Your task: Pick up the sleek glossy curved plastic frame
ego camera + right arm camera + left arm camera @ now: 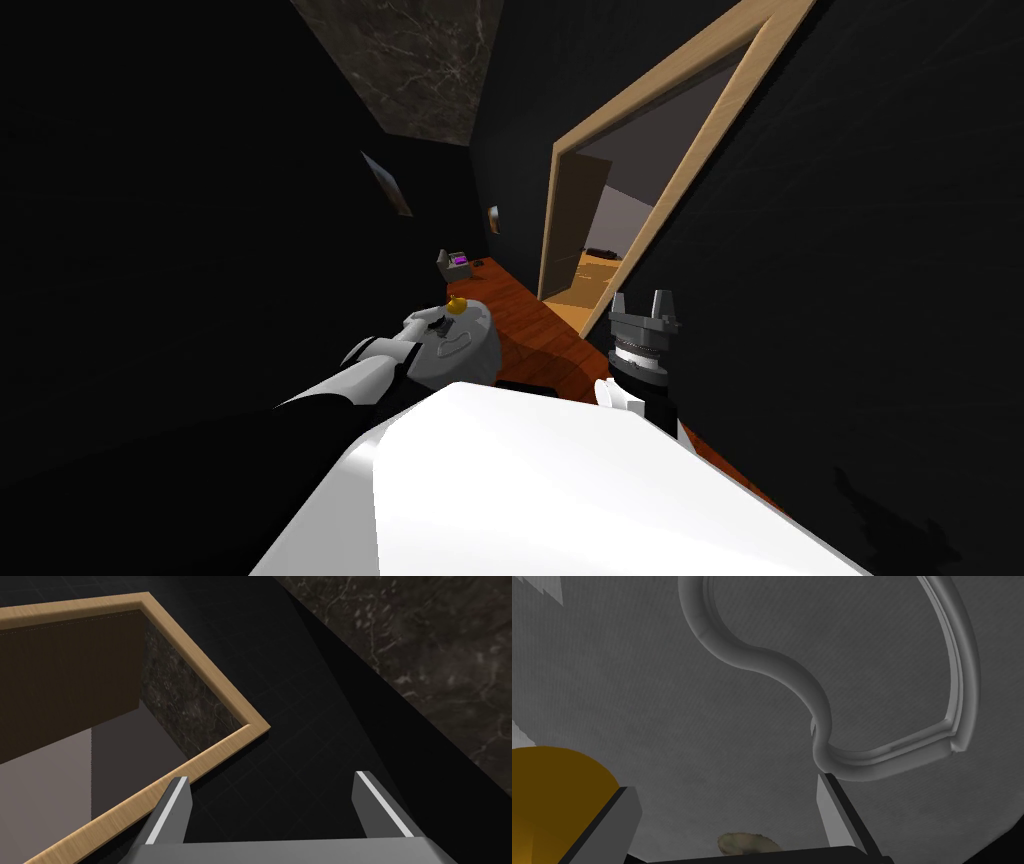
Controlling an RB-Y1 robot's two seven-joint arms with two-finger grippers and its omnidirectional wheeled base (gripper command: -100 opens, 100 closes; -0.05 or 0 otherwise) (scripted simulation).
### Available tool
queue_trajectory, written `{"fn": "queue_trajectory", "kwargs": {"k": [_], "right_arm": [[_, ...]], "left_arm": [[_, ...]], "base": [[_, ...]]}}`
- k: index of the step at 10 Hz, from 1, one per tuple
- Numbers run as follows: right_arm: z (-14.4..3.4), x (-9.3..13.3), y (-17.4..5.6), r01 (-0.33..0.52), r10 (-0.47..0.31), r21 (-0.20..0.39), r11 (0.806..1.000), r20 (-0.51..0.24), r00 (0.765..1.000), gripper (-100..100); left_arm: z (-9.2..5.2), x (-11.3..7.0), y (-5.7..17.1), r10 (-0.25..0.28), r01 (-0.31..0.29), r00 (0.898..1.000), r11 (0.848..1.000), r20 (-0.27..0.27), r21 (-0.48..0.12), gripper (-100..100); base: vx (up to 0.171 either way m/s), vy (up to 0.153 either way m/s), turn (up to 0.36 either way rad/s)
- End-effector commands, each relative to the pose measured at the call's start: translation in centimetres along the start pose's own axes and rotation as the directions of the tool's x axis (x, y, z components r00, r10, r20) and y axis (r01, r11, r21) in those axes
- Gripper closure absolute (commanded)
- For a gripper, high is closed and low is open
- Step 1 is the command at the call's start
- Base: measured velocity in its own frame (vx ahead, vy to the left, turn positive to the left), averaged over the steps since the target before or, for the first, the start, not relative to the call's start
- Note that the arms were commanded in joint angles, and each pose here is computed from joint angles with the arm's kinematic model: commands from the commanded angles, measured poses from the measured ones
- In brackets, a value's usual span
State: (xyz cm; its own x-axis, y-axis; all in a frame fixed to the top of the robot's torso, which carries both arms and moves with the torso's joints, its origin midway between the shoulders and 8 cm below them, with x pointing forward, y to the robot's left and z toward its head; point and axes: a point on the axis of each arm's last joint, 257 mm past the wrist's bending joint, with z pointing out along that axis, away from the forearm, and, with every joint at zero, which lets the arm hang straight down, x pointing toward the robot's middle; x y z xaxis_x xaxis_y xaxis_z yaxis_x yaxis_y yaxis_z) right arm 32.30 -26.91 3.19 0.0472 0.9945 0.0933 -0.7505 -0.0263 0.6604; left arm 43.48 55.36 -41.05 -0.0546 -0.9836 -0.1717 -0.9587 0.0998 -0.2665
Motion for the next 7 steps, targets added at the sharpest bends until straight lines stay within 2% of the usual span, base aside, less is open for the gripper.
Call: {"fn": "queue_trajectory", "kwargs": {"k": [1, 3, 4, 7], "right_arm": [[0.0, 0.0, 0.0, 0.0, 0.0, 0.0, 1.0, 0.0, 1.0, 0], [0.0, 0.0, 0.0, 0.0, 0.0, 0.0, 1.0, 0.0, 1.0, 0], [0.0, 0.0, 0.0, 0.0, 0.0, 0.0, 1.0, 0.0, 1.0, 0], [0.0, 0.0, 0.0, 0.0, 0.0, 0.0, 1.0, 0.0, 1.0, 0]], "left_arm": [[-0.1, -0.1, 1.6, -0.024, 0.023, 0.999, 0.999, -0.028, -0.043, -100], [-0.1, 0.2, 3.6, -0.059, 0.052, 0.996, 0.994, -0.07, -0.097, -100], [-0.1, 0.2, 3.6, -0.059, 0.052, 0.996, 0.994, -0.07, -0.097, -100], [0.1, 1.0, 6.6, -0.103, 0.082, 0.988, 0.983, -0.118, -0.165, -100]], "base": [[-0.009, 0.038, -0.101], [-0.004, 0.066, -0.134], [-0.011, 0.051, -0.042], [-0.011, 0.038, -0.073]]}}
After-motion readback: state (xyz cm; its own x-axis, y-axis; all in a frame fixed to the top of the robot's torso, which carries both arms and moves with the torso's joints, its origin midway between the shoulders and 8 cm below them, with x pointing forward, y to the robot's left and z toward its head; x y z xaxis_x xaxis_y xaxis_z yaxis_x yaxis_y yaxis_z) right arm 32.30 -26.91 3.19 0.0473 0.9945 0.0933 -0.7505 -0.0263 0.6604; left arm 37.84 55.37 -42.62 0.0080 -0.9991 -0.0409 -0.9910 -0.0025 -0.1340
